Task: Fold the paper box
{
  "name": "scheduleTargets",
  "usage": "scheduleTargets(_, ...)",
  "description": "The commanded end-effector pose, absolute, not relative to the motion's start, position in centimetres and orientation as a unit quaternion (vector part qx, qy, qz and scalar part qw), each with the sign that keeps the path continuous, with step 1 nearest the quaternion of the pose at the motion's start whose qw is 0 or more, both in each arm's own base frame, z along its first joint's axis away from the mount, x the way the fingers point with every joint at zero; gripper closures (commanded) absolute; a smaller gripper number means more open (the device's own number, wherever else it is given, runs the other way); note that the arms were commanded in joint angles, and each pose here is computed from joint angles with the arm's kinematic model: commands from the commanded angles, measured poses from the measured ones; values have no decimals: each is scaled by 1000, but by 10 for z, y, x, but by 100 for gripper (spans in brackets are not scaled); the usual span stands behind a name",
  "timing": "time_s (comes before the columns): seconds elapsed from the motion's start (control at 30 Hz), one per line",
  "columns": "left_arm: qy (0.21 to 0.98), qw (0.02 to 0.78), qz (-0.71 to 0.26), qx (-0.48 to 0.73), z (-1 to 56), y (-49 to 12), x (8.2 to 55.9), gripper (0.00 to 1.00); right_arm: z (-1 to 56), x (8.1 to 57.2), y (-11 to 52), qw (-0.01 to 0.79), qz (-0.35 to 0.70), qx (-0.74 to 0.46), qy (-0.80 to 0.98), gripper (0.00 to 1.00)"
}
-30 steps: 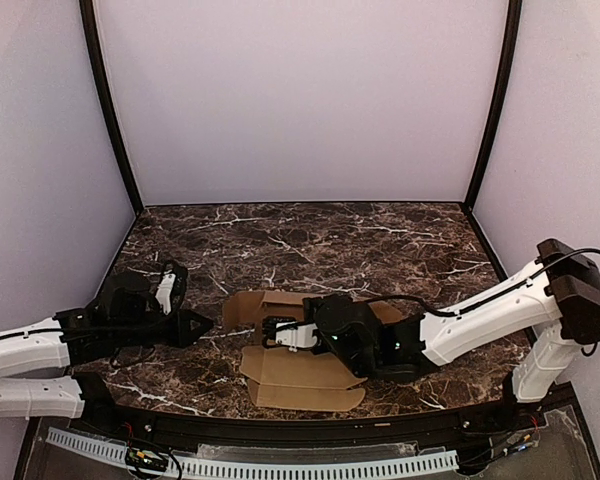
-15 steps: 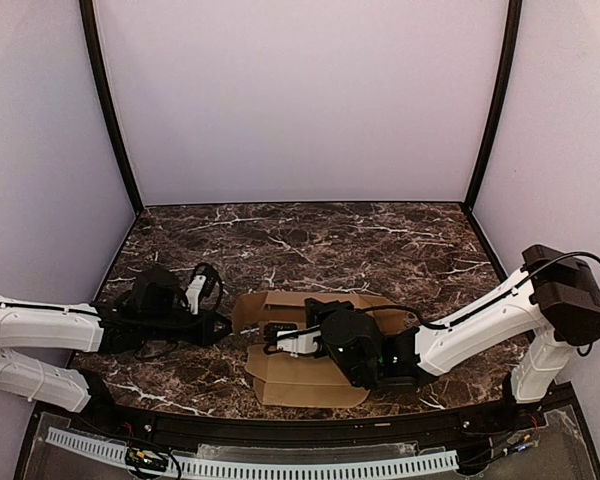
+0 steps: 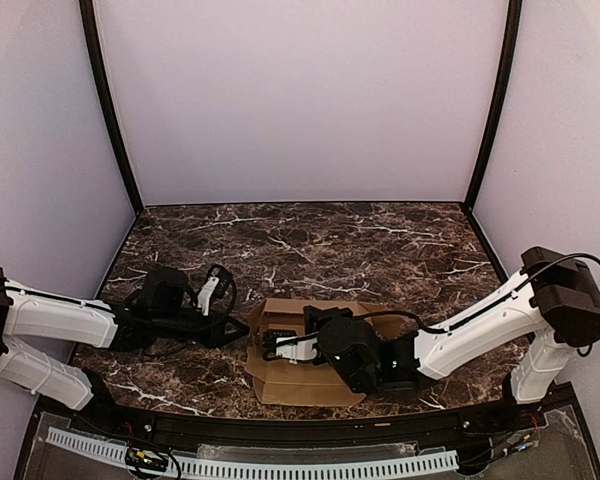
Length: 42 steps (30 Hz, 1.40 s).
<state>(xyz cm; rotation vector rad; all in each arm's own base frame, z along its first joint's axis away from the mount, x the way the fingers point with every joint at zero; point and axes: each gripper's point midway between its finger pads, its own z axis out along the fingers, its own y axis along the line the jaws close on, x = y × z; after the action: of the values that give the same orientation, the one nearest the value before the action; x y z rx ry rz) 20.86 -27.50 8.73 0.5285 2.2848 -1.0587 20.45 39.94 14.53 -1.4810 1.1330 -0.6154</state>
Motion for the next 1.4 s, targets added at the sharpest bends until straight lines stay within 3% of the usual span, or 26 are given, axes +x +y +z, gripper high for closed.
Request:
scheduleTargets(0.0,839,294,-405,215,98,-282,213,95,135,194,405,554,-247,-631,484,100)
scheduleTargets(0.57,839,259,-430,210,81,-289,203,95,102,187,399,515,-246,-647,505,100)
scheduleTargets(1.37,837,232,-447,213,75,-284,160,91,131,172,407,585,-300,-598,458,100)
